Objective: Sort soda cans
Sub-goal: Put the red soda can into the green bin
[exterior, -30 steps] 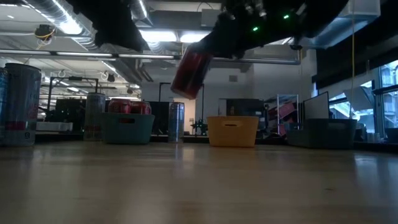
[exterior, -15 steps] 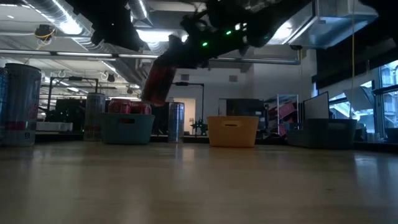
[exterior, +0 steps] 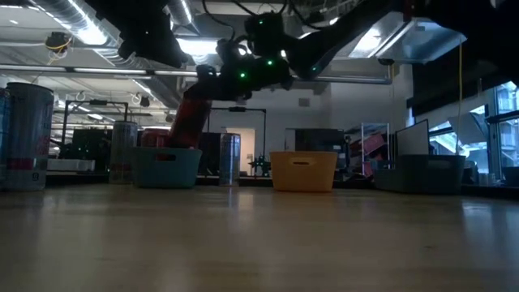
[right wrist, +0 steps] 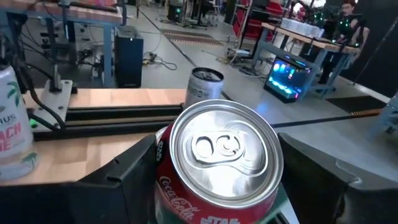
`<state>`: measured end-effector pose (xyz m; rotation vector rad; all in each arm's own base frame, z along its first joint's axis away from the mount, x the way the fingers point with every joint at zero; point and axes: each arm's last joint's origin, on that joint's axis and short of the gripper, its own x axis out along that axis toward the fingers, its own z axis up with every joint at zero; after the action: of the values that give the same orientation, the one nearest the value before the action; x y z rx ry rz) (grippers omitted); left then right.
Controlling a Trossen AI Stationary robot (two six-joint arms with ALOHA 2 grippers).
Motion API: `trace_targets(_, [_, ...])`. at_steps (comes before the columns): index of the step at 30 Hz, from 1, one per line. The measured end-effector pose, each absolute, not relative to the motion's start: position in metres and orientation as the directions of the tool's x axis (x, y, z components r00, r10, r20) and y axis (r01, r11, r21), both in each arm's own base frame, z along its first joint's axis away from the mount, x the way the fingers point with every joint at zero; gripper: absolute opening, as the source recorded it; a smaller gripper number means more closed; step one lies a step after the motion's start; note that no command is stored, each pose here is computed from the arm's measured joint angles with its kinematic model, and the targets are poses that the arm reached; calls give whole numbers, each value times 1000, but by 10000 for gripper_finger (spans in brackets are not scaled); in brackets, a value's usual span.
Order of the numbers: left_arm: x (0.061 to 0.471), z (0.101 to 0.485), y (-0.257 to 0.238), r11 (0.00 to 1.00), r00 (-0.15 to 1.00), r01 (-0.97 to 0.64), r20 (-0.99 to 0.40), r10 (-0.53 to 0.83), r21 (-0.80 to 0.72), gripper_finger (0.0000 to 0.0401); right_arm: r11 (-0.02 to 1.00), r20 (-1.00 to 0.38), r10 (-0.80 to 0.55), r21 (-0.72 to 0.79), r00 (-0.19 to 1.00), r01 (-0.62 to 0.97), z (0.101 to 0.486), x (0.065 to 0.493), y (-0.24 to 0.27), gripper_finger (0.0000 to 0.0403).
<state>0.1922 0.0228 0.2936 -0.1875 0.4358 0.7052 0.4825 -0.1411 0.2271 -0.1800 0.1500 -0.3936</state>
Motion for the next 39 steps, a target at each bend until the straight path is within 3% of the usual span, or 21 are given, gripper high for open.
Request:
trace_targets(26, [192,293,23,745,676,-666,-448,585,-31,123,922,-260,-388,-116,884,370,178,489,-149,277])
trace_targets(39, [192,293,23,746,676,-665,-449,585,-28,123,919,-260,-394,-112,881,378,173,490,-149,344])
